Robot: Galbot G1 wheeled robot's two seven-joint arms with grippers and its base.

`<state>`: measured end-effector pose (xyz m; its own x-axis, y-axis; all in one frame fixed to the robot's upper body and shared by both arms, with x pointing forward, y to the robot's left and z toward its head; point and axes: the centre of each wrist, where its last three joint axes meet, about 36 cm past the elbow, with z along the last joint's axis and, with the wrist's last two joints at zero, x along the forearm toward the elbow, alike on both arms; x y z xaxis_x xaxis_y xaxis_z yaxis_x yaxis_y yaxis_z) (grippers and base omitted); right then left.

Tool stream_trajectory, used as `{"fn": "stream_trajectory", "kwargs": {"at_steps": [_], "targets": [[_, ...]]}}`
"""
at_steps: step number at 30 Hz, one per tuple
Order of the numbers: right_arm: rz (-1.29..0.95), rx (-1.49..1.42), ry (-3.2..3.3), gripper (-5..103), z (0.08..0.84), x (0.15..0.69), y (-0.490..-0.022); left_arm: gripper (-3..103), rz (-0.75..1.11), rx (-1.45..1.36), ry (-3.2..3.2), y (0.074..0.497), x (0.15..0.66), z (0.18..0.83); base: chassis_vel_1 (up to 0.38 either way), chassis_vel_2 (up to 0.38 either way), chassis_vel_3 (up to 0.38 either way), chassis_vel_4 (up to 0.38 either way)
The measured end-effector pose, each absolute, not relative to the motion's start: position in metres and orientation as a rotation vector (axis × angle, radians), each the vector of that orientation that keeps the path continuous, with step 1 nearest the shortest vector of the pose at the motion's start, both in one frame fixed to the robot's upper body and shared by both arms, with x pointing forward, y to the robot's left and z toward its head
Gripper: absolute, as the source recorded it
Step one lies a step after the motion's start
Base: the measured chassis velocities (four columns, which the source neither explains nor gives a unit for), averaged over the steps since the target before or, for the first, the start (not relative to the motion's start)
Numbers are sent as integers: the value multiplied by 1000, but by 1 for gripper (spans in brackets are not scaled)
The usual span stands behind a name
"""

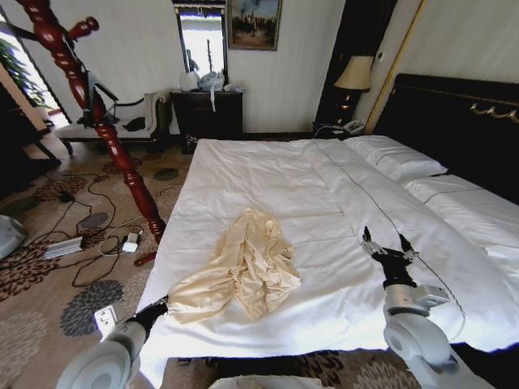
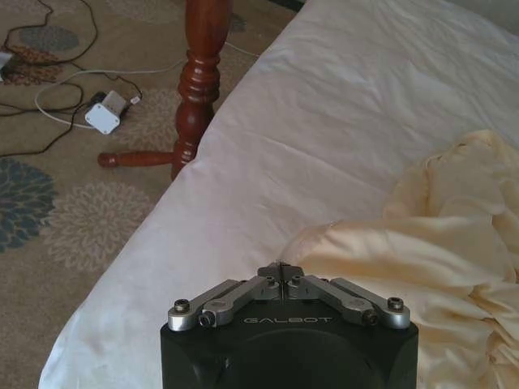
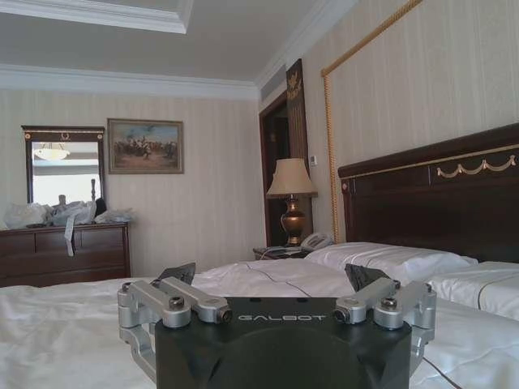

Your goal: Pick up the clothes from the bed and hang them on the clothes hanger.

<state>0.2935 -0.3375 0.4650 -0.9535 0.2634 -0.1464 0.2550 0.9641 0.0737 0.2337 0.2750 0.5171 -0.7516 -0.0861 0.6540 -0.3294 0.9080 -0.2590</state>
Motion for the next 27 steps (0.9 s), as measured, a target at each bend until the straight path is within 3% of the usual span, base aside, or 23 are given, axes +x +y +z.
{"fn": "stream_trajectory", "kwargs": {"at_steps": [4,9,12,16,27], "targets": [[84,389,2957,100,466,292,-336,0,520,283,-2494,280,238,530,0,0,0,0],[77,379,2961,100,466,291,-334,0,782,189,-2777,307,279,595,0,0,0,0],[75,376,2963,100,466,290,-333,0,815,112,-2882,312,290,624,0,0,0,0],[74,373,2975,100,464,285,-331,0,754,-61,-3009,314,302,669,0,0,0,0],[82,388,2978,100,464,281,-330,0,706,-115,-3073,315,324,703,0,0,0,0]]}}
